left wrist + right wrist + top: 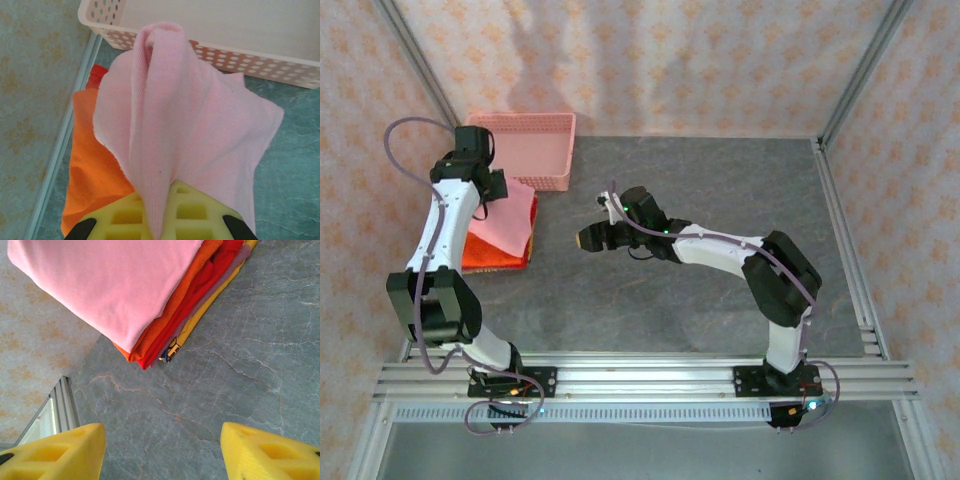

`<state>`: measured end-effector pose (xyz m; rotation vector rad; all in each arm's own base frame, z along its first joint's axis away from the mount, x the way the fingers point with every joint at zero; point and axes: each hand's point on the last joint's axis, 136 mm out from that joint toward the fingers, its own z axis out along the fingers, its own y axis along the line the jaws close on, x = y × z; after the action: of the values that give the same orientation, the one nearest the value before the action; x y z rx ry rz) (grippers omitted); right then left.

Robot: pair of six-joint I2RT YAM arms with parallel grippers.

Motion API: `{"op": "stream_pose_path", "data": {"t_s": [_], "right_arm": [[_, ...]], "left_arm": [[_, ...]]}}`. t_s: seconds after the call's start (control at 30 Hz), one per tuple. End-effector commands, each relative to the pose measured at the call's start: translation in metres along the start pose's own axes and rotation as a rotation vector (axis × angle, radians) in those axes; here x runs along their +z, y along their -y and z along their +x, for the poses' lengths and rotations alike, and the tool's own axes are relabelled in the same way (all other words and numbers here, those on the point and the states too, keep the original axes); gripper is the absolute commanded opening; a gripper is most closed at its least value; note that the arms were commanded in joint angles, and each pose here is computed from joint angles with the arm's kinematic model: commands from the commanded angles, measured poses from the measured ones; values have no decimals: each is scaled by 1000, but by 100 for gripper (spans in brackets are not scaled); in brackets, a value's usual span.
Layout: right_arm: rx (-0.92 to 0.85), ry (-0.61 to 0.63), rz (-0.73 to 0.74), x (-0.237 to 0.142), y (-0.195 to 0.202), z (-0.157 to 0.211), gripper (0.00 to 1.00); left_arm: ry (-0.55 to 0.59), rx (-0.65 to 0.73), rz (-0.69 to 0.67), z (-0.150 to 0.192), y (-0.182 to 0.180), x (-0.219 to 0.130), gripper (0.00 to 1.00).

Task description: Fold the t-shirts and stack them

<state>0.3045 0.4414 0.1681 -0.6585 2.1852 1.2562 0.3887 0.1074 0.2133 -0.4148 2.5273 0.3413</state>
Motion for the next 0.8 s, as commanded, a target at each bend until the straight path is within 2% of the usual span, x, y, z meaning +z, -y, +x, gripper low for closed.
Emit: {"op": "stream_pose_path", "data": {"t_s": [0.0,0.3,0.47,0.53,0.6,0.63,0.7,0.77], "right_arm": [[-11,26,-34,4,-8,-12,63],[-10,16,-17,2,-7,-12,63],[-25,19,1,-2,-8,-15,63],[-27,21,7,-3,-8,-16,63],[-27,24,12,-4,-8,-17,63],[-26,24,13,-4,-7,-16,63],[-23,27,17,-5,-7,-16,63],[-22,31,22,-5,-6,-16,63]], "left_arm": [[10,14,-77,-5,-18,11,0],[-101,32,-276,9,-58,38,0],[-172,29,-331,21,-65,61,2],[-193,20,-339,26,-65,70,20],[-206,14,-348,29,-65,76,48],[-209,11,-347,30,-65,77,58],[-202,-8,-344,28,-65,75,71],[-171,-45,-332,24,-64,69,96]]}}
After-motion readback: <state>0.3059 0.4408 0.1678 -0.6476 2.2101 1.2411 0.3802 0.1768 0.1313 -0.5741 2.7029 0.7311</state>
